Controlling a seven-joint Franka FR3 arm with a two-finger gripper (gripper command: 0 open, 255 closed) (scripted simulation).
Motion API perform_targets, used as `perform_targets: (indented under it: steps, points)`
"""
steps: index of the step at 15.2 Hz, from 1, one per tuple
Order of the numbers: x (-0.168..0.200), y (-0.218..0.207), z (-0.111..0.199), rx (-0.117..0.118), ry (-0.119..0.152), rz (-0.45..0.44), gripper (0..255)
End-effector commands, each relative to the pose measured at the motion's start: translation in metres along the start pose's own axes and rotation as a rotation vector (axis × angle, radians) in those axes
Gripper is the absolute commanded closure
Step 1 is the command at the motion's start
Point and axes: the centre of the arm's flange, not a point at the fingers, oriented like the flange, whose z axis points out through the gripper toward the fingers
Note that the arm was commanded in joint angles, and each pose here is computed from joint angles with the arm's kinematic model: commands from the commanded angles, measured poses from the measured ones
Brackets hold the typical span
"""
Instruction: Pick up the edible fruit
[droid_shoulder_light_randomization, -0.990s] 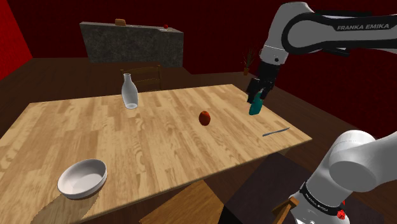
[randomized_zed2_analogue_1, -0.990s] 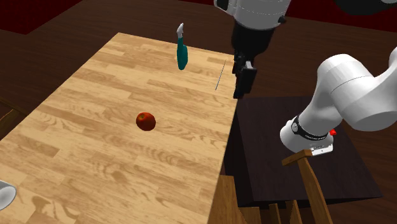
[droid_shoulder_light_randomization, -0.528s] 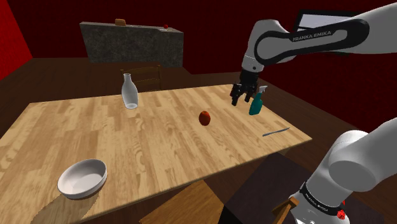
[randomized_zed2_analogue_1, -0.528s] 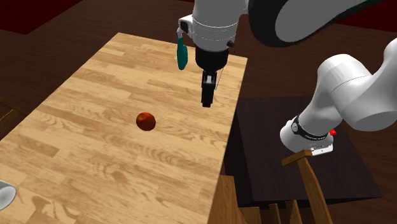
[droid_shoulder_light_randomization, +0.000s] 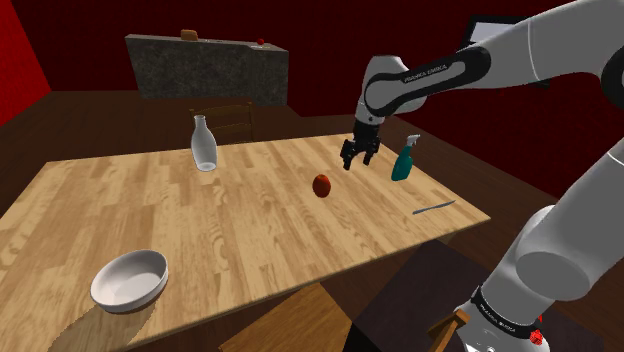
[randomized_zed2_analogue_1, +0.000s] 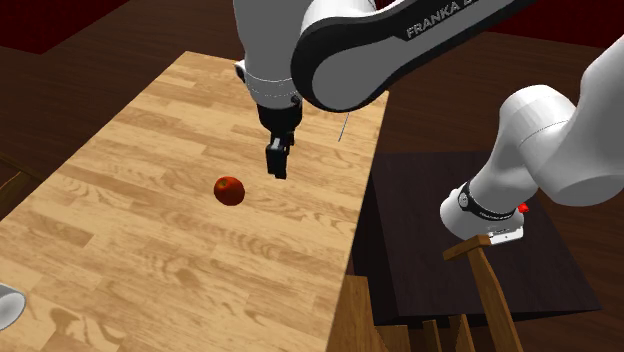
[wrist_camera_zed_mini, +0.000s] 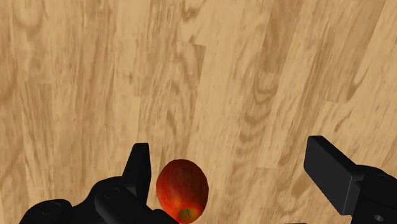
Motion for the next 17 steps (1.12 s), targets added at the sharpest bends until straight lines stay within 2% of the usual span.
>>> perform_targets:
  steps: [1, 15, 17]
  points:
    - [0.023, 0.003, 0.014, -0.001, -0.002, 0.005, 0]
    - [0.173, 0.026, 0.124, -0.003, -0.019, 0.035, 0]
    - [0.179, 0.027, 0.134, -0.003, -0.02, 0.036, 0]
